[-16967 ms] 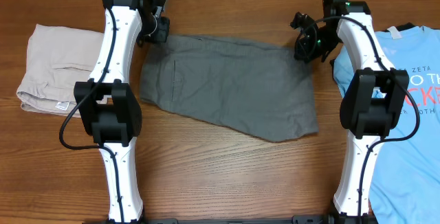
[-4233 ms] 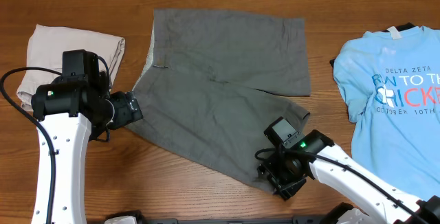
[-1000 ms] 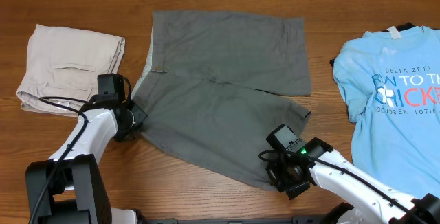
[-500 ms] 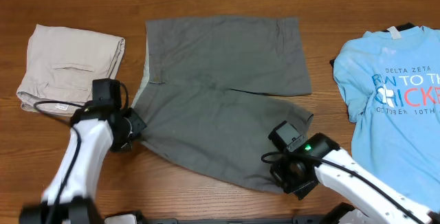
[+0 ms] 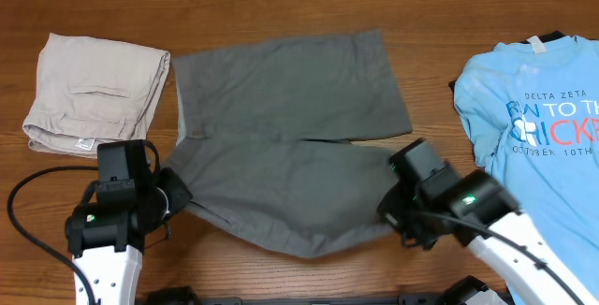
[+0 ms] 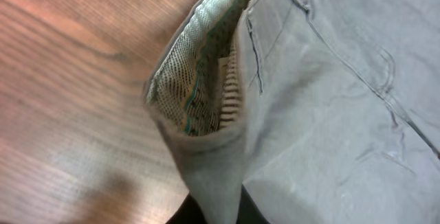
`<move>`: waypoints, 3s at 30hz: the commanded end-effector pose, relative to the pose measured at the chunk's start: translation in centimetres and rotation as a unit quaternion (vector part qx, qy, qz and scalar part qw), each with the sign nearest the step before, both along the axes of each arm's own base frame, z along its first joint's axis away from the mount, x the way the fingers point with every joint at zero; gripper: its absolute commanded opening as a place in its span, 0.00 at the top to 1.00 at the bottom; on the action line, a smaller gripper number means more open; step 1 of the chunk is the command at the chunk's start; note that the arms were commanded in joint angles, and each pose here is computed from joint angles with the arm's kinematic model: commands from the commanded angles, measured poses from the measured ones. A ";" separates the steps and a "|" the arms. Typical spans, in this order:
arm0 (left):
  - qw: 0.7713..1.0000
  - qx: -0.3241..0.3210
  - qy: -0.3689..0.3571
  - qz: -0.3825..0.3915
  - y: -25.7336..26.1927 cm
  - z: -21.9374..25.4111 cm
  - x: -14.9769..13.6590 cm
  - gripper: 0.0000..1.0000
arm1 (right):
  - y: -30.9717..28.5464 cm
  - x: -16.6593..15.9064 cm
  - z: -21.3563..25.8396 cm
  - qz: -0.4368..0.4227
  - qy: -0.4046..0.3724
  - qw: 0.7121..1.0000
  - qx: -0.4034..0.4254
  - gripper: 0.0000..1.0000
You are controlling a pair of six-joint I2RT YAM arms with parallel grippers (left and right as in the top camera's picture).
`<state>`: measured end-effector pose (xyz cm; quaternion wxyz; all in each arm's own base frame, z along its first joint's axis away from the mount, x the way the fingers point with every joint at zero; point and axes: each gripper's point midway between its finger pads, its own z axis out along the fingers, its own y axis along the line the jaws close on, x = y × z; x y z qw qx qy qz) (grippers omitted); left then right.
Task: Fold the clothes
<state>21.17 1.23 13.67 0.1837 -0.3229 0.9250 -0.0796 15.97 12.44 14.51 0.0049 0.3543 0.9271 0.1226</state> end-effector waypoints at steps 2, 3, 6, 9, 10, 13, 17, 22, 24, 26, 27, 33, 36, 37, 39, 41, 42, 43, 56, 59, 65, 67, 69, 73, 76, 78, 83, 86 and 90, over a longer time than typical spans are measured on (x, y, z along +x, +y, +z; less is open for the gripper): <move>0.999 0.012 -0.036 -0.019 0.2 3.5 1.1 0.90 | -1.2 3.2 4.7 0.035 -0.086 0.996 0.006 0.96; 0.999 0.013 -0.039 -0.021 0.2 4.1 1.2 0.90 | -1.6 3.8 5.4 0.036 -0.096 0.995 0.006 0.96; 0.998 0.015 -0.049 -0.022 0.3 5.8 1.9 0.89 | -2.7 5.7 7.4 0.039 -0.120 0.992 0.000 0.96; 0.998 0.013 -0.056 -0.029 0.2 7.0 2.8 0.89 | -3.0 7.9 8.9 0.060 -0.139 0.989 0.004 0.96; 0.998 0.010 -0.056 -0.036 0.0 7.1 3.1 0.90 | -2.9 8.7 9.2 0.069 -0.143 0.987 0.007 0.96; 0.998 0.007 -0.047 -0.038 0.1 6.9 4.2 0.90 | -2.9 11.4 10.0 0.086 -0.151 0.985 0.003 0.96; 0.998 -0.002 -0.040 -0.042 0.1 5.7 6.4 0.90 | -2.7 15.1 10.7 0.095 -0.166 0.981 -0.005 0.96; 0.998 0.000 -0.053 -0.041 0.5 5.6 10.0 0.92 | -2.2 19.7 12.2 0.100 -0.212 0.972 -0.006 0.96; 0.997 0.002 -0.064 -0.042 0.7 6.3 11.5 0.92 | -2.2 21.4 13.0 0.095 -0.236 0.967 -0.012 0.96; 0.996 0.004 -0.073 -0.042 0.9 6.8 13.0 0.92 | -2.5 22.9 13.5 0.087 -0.260 0.961 -0.026 0.96; 0.996 0.005 -0.078 -0.042 1.0 7.0 13.7 0.92 | -2.7 23.5 13.5 0.083 -0.268 0.959 -0.035 0.96; 0.993 0.006 -0.109 -0.043 1.3 6.3 17.4 0.93 | -2.9 26.9 12.1 0.073 -0.287 0.953 -0.056 0.96; 0.992 0.002 -0.117 -0.051 0.9 5.4 19.1 0.92 | -2.9 28.7 10.1 0.070 -0.278 0.956 -0.066 0.96; 0.991 0.001 -0.118 -0.054 0.7 5.0 19.6 0.92 | -2.8 29.3 9.3 0.070 -0.275 0.956 -0.069 0.96; 0.991 0.002 -0.123 -0.060 0.3 4.3 20.8 0.92 | -2.6 30.4 7.7 0.071 -0.268 0.958 -0.070 0.96; 0.989 0.002 -0.129 -0.066 -0.1 3.6 21.9 0.92 | -2.4 31.5 6.3 0.071 -0.266 0.959 -0.070 0.96; 0.989 0.004 -0.134 -0.069 -0.2 3.3 22.6 0.92 | -2.3 32.3 5.6 0.070 -0.267 0.958 -0.072 0.96; 0.988 0.005 -0.137 -0.070 -0.3 3.0 23.0 0.93 | -2.3 32.8 5.2 0.069 -0.269 0.958 -0.074 0.96; 0.991 0.071 -0.109 -0.042 1.7 -4.6 27.1 0.94 | -0.9 39.6 -0.7 0.062 -0.317 0.944 -0.070 0.96; 0.989 0.094 -0.113 -0.030 2.7 -4.6 27.5 0.78 | -0.6 40.7 -0.7 0.060 -0.337 0.937 -0.068 0.85; 0.978 0.106 -0.150 -0.101 1.8 -2.0 29.3 0.00 | 0.3 42.1 1.9 0.118 -0.397 0.907 -0.075 0.33; 0.976 0.109 -0.146 -0.123 1.5 -0.6 29.2 0.00 | 0.3 42.1 3.2 0.141 -0.409 0.897 -0.085 0.28; 0.976 0.105 -0.139 -0.128 1.3 1.2 28.8 0.00 | 0.2 41.6 4.8 0.159 -0.417 0.890 -0.095 0.23; 0.977 0.061 -0.124 -0.163 -1.5 3.9 26.9 0.07 | 0.3 39.0 7.4 0.181 -0.406 0.891 -0.088 0.33; 0.974 0.024 -0.110 -0.196 -4.3 4.3 25.3 0.53 | 0.3 36.2 7.6 0.195 -0.368 0.906 -0.072 0.70; 0.974 0.011 -0.087 -0.207 -5.7 3.6 24.2 0.84 | -0.2 34.1 6.4 0.201 -0.321 0.922 -0.073 0.96; 0.972 -0.001 -0.017 -0.233 -8.0 1.7 21.2 0.96 | -1.3 28.9 1.0 0.218 -0.184 0.956 -0.070 0.96; 0.970 -0.005 0.010 -0.241 -8.5 1.2 19.8 0.82 | -1.5 27.5 -2.1 0.238 -0.149 0.957 -0.072 0.96; 0.969 -0.008 0.036 -0.244 -8.5 0.8 18.6 0.74 | -1.9 26.5 -6.6 0.244 -0.125 0.959 -0.075 0.96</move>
